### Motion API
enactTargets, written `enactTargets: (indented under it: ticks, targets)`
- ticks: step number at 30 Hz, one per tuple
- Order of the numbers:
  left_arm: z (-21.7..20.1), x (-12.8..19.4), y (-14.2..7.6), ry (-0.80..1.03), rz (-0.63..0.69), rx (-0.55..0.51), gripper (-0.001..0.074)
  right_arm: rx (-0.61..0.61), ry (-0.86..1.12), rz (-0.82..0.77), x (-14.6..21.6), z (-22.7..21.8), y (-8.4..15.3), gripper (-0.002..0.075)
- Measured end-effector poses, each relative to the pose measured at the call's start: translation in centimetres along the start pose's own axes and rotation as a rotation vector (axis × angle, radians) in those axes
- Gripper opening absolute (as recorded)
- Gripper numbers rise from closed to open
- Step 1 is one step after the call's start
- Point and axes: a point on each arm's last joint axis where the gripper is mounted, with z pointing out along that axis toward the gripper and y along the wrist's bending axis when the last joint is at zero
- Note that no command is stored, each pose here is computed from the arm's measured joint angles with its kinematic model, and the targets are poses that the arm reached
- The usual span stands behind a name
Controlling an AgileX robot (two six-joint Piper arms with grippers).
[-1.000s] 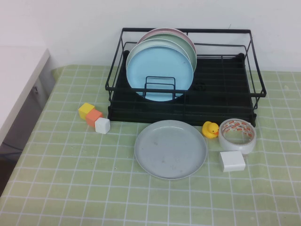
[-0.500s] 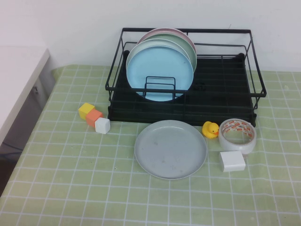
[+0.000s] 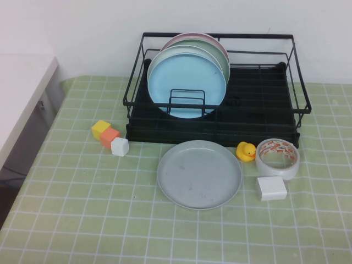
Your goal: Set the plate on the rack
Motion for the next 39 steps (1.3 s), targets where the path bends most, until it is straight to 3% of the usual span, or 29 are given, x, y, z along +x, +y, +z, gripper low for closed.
enactTargets:
  ticks: [3, 7, 11, 17, 24, 27, 30, 33, 37, 39]
  targets:
    - [0.0, -0.7, -0.2, -0.088, -0.048, 0.020, -0.0003, -0.076, 0.003, 0.170, 0.0, 0.0, 0.7, -0.0002]
    - [-0.4, -2.6, -0.2, -0.298, -0.238, 0.063, -0.0003, -0.149, -0.005, 0.337, -0.3, -0.1, 1.3, -0.0002]
    - [-0.9, -4.0, 0.3, -0.460, -0.625, 0.117, -0.0003, -0.156, -0.055, 0.360, -0.7, -0.1, 1.3, -0.0002]
    - [-1.2, -4.4, 1.0, -0.525, -1.189, 0.211, -0.0003, -0.143, -0.135, 0.356, -1.4, -0.2, 1.1, -0.0002]
    - [-1.2, -4.3, 1.2, -0.523, -1.339, 0.229, -0.0003, -0.152, -0.089, 0.235, -1.0, -0.1, 1.3, -0.0002]
    - [-1.2, -4.3, 1.1, -0.510, -1.314, 0.235, -0.0003, -0.156, -0.074, 0.172, -0.8, -0.1, 1.3, -0.0002]
    - [-0.9, -4.0, 0.1, -0.363, -1.203, 0.238, -0.0002, -0.156, -0.071, 0.130, -0.7, -0.1, 1.4, -0.0002]
    - [-1.7, -5.9, -1.5, -0.161, -0.972, 0.232, -0.0002, -0.156, -0.073, 0.109, -0.7, -0.1, 1.4, -0.0002]
    - [-2.4, -9.8, -2.8, 0.068, -0.552, 0.199, -0.0002, -0.154, -0.076, 0.067, -0.7, -0.1, 1.4, -0.0002]
    - [-2.2, -12.1, -3.3, 0.132, -0.421, 0.208, -0.0003, -0.155, -0.074, 0.059, -0.7, -0.1, 1.4, -0.0002]
